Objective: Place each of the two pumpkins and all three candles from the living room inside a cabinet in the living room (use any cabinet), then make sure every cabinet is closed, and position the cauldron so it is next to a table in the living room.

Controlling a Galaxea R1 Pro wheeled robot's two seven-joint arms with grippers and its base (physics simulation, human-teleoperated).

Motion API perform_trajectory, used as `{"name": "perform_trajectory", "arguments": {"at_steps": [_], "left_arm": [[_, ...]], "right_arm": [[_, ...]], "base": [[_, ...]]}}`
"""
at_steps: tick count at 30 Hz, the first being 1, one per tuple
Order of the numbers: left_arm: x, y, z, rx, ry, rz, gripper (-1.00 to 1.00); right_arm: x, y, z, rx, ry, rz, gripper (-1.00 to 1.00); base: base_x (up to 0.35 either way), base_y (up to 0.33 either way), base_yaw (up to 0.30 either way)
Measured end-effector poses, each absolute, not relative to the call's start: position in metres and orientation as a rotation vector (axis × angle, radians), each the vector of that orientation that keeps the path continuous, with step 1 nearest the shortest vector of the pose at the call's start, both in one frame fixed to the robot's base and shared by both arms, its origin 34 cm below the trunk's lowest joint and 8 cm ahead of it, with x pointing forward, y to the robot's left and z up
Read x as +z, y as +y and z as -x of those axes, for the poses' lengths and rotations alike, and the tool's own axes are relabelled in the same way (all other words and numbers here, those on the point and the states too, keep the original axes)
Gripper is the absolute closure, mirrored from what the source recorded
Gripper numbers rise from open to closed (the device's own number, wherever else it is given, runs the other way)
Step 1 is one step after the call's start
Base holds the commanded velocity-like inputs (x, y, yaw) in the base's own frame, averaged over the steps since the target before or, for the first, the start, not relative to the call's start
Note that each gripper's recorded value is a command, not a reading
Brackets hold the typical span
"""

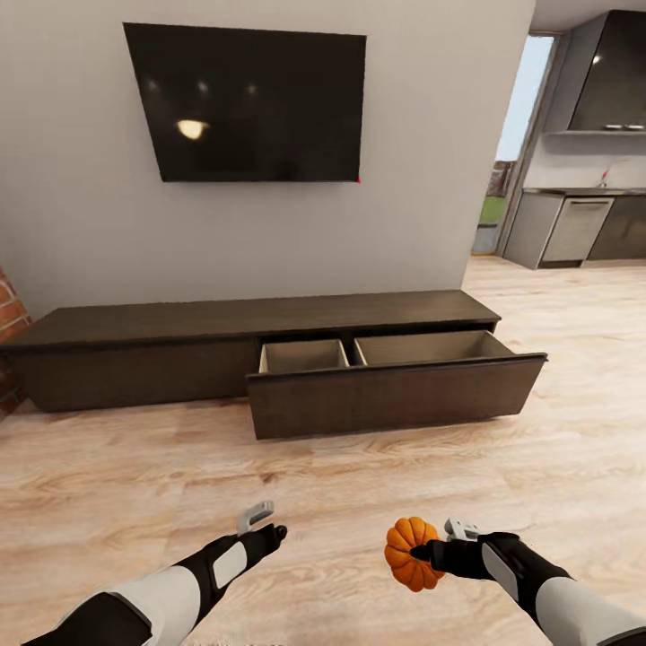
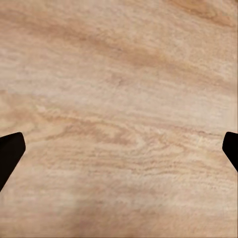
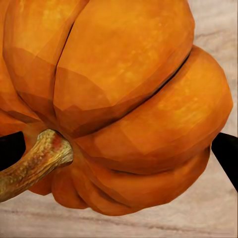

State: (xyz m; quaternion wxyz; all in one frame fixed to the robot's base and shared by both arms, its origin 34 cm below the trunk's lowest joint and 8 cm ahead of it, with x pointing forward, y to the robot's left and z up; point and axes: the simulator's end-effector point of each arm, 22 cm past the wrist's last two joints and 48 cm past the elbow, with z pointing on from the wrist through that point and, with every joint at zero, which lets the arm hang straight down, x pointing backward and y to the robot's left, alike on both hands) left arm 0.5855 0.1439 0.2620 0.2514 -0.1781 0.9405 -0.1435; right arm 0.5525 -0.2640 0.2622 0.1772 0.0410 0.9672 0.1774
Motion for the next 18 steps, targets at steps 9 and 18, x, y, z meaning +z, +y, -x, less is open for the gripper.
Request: {"name": "perform_trajectory", "arguments": {"at_steps": [9,18], "left_arm": [[0.2622,0.142,-0.5854,-0.393,2.559,0.482,-1.0],[0.2622,0.1418,-0.5853,-0.393,2.559,0.482,-1.0]], "right_arm": [[0.2619,-0.2639,-0.5521,0.5,2.739,-0.111,1.0],[0.2618,-0.2603,-0.5519,0.508,2.739,-0.111,1.0]], "base": [[0.0,0.0,0.288],[0.0,0.0,0.288]]}}
